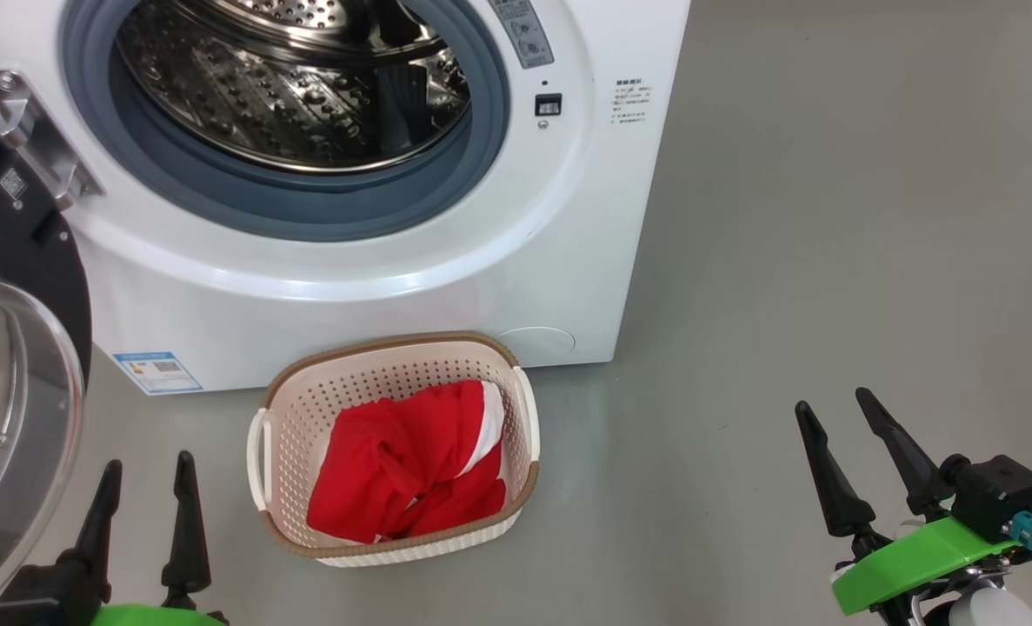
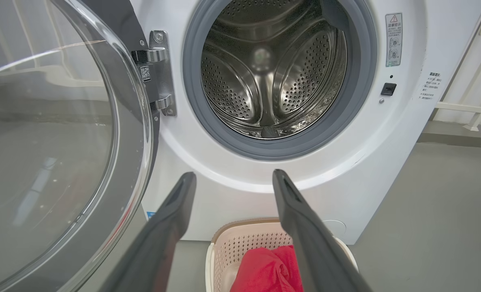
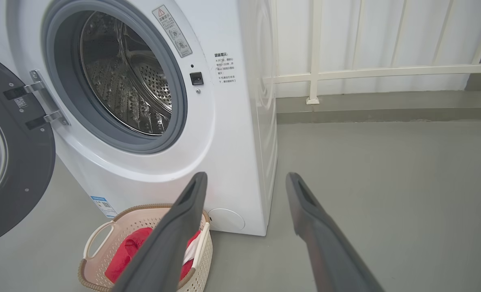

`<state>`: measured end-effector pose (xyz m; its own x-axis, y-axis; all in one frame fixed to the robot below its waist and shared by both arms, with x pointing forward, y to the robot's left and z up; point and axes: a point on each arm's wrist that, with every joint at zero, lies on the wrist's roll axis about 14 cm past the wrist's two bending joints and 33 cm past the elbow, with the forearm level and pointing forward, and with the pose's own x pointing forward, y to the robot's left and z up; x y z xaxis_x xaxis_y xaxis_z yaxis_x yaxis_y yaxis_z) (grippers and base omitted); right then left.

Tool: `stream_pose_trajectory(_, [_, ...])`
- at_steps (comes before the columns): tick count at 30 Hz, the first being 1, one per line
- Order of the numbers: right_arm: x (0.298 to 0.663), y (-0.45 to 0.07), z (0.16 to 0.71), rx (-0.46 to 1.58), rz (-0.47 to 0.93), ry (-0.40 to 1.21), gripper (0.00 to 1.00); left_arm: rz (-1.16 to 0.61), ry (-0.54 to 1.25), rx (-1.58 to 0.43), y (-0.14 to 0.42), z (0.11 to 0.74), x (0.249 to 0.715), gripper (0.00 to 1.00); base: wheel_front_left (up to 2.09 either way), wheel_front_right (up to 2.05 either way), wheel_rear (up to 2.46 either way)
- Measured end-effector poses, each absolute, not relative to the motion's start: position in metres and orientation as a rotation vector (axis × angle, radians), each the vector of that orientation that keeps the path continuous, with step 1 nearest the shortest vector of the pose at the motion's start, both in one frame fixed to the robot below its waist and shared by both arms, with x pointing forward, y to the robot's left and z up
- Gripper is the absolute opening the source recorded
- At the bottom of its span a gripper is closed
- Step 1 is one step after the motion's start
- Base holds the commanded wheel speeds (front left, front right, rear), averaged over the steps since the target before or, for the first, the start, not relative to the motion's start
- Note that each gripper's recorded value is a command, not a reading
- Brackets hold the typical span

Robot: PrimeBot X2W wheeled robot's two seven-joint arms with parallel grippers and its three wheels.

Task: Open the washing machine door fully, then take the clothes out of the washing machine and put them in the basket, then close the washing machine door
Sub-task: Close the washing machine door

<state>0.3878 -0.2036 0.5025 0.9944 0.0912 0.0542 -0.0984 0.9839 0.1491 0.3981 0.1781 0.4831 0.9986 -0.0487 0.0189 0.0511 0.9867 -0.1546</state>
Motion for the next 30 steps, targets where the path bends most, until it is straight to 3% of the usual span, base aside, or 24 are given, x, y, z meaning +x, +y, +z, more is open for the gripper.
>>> stream_pose_trajectory(15, [0.396,-0.174,0.503,0.145,0.193,-0.041,1.00,0.018,-0.022,-0.159,0.200,0.485,0.383,1.00,0.00,0.00,0.00])
stream_pose_trajectory(30, [0.417,-0.083,0.500,0.144,0.463,-0.016,1.00,0.240,-0.019,-0.194,0.257,0.481,0.331,1.00,0.00,0.00,0.00])
